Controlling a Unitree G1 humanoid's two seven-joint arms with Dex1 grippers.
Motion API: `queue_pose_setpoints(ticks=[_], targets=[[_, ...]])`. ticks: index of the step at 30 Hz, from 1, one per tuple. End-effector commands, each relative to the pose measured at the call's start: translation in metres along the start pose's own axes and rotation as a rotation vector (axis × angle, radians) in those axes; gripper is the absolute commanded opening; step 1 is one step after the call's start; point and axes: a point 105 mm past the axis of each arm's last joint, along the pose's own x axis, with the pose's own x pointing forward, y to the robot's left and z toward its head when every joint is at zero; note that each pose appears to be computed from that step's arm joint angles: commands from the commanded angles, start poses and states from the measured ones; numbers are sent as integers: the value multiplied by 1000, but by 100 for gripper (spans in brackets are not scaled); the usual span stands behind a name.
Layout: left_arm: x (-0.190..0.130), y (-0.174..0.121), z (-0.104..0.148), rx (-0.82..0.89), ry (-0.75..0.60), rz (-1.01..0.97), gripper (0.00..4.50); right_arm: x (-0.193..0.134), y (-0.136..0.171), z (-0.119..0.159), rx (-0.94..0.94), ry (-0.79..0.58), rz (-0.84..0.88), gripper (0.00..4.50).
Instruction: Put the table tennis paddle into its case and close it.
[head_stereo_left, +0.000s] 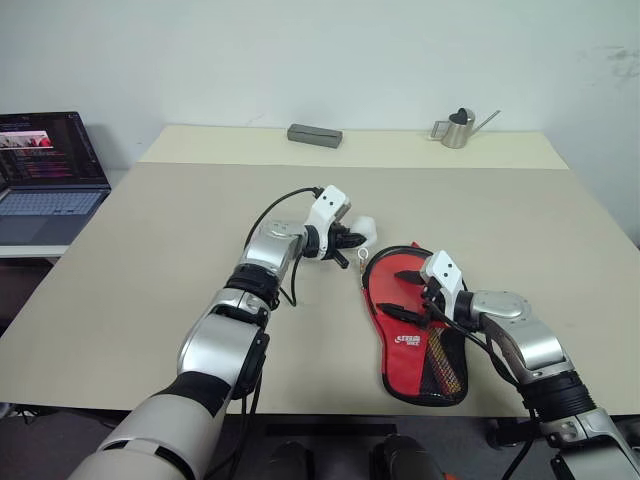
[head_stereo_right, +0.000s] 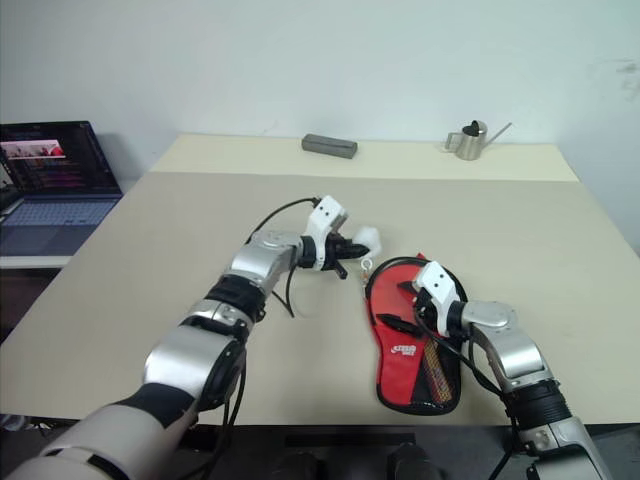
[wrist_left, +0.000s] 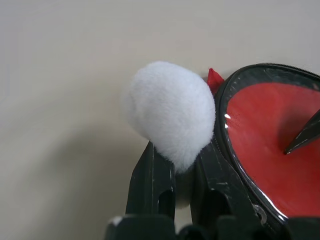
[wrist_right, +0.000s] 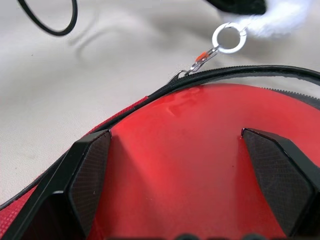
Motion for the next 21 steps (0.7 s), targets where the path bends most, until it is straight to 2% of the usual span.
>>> queue_pose_setpoints(ticks=[1, 8, 15, 21], targets=[[0, 5, 31, 121, -38, 29, 10, -6, 8, -48, 87, 172, 11, 450], [7, 10, 35, 190, 3, 101, 10, -11, 18, -55, 113, 200, 39, 450], [20, 4, 27, 257, 51, 141, 10, -16, 25, -57, 138, 205, 35, 450], [27, -1, 32, 294, 45, 156, 10, -18, 27, -57, 149, 202, 21, 450]])
